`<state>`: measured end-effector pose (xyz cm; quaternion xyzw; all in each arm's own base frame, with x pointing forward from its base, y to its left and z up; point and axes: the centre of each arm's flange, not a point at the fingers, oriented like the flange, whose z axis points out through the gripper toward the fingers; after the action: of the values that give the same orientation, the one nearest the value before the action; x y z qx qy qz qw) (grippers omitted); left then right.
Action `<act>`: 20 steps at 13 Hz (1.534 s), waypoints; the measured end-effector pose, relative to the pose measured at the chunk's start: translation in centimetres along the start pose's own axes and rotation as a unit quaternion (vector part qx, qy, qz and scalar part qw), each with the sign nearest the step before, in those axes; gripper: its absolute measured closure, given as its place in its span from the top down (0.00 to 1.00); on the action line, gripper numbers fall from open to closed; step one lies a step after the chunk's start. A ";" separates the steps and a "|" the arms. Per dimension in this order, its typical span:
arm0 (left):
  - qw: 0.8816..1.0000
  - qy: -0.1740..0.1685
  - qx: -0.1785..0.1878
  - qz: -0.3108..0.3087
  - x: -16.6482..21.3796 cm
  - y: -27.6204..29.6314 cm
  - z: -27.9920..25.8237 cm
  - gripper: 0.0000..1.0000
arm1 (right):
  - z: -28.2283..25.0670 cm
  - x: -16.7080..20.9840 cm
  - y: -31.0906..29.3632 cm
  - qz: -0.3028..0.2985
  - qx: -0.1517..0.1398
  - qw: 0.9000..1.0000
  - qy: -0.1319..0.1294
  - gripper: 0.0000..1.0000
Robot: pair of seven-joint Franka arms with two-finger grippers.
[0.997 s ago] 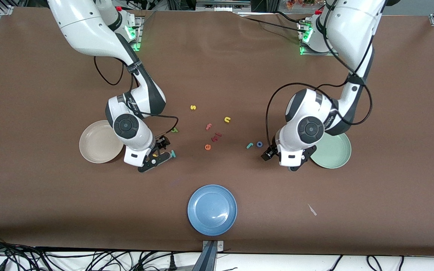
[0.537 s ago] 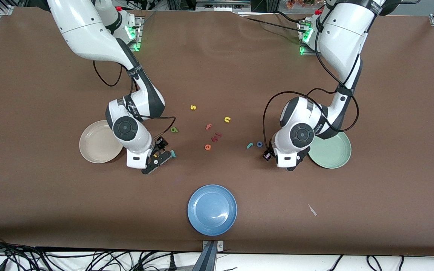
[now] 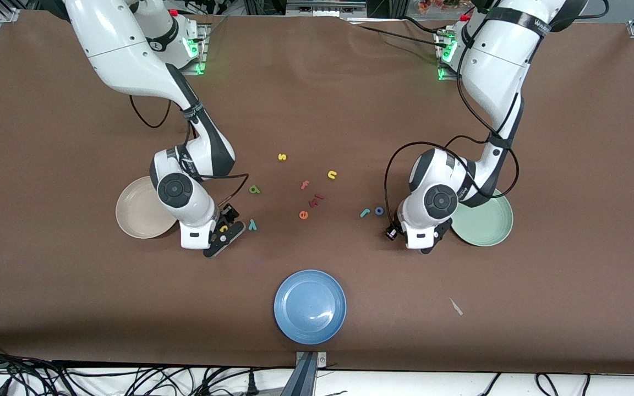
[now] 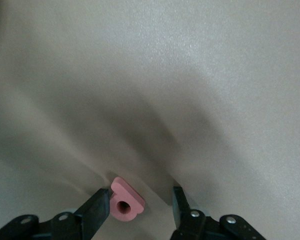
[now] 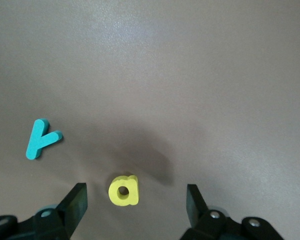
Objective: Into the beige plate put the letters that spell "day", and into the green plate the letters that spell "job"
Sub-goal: 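Grasp the yellow a with the right gripper while the left gripper grasps pink d, then drop the yellow a on beige plate while the left gripper drops d on green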
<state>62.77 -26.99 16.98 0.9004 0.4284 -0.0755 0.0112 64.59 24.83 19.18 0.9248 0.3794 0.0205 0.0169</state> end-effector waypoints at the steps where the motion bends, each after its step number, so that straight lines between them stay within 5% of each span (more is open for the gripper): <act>1: 1.000 0.000 0.000 0.000 0.0 0.0 0.0 0.60 | 0.2 0.0 -0.1 -0.001 0.000 1.000 0.001 0.83; 8: 1.000 0.000 0.002 -0.001 0.0 -0.2 0.0 0.61 | 1.4 -0.2 -0.7 -0.005 0.001 1.000 -0.001 0.67; 10: 1.000 -0.002 0.007 -0.001 0.0 -0.3 0.0 0.61 | 1.3 -0.1 -0.8 -0.006 0.002 1.000 -0.001 0.50; 12: 1.000 -0.005 0.015 -0.001 0.0 -0.5 -0.1 0.58 | 1.3 0.0 -0.9 -0.007 0.002 1.000 0.000 0.44; 16: 1.000 -0.007 0.026 0.002 -0.1 -0.8 -0.2 0.13 | 1.2 0.0 -1.0 -0.007 0.002 1.000 0.001 0.34; 20: 0.999 -0.008 0.031 0.006 0.0 -1.0 -0.4 0.11 | 1.1 0.0 -1.0 0.006 0.004 1.000 -0.003 0.28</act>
<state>62.05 -26.33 17.42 0.9020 0.4208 -0.0958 -0.0129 63.92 25.56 18.05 0.9271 0.3742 0.0167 0.0143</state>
